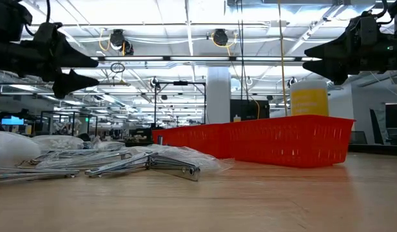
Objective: Pick & Place Travel size toiletries
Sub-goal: Put the top white cotton pack into the top red bin
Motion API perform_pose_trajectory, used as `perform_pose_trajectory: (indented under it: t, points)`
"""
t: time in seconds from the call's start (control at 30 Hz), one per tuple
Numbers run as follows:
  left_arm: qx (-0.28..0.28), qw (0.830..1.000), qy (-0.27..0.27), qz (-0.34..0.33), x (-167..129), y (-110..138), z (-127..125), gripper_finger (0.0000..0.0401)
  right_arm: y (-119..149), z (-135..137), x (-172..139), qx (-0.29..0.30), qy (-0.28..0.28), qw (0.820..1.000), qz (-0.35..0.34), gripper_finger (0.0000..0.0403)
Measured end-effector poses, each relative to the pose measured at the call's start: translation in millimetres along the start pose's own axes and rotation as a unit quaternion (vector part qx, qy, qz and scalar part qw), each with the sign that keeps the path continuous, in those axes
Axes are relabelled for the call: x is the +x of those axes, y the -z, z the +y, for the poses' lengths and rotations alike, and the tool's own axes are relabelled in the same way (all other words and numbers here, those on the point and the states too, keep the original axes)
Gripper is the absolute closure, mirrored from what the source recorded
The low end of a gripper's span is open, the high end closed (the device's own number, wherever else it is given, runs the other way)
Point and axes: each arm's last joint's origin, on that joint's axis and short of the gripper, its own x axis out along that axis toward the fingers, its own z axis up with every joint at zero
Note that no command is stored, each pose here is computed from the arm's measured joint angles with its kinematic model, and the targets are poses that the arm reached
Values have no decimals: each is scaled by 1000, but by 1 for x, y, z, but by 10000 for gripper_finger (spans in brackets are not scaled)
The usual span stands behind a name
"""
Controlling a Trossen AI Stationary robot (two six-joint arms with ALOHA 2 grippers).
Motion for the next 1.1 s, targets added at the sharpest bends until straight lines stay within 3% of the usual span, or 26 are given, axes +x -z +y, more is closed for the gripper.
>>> perform_pose_trajectory:
  t: [0.23,0.37,0.47,0.6,0.83,0.93,1.1]
  points:
    - [-17,998,21,63,6,3,-4,93,0,0,0,0,0,1000,0,131]
    - [-20,987,6,162,11,-8,-14,93,0,0,0,0,0,1000,0,132]
    - [-22,961,-27,276,16,-14,-23,93,0,0,0,0,0,1000,0,133]
    - [-5,908,-71,414,28,-5,-33,93,0,0,0,0,0,1000,0,131]
    - [13,829,-114,547,44,37,-45,94,0,0,0,0,0,1000,0,133]
    - [23,813,-134,566,48,49,-47,94,0,0,0,0,0,1000,0,131]
    - [44,803,-150,575,52,58,-50,94,0,0,0,0,0,1000,0,133]
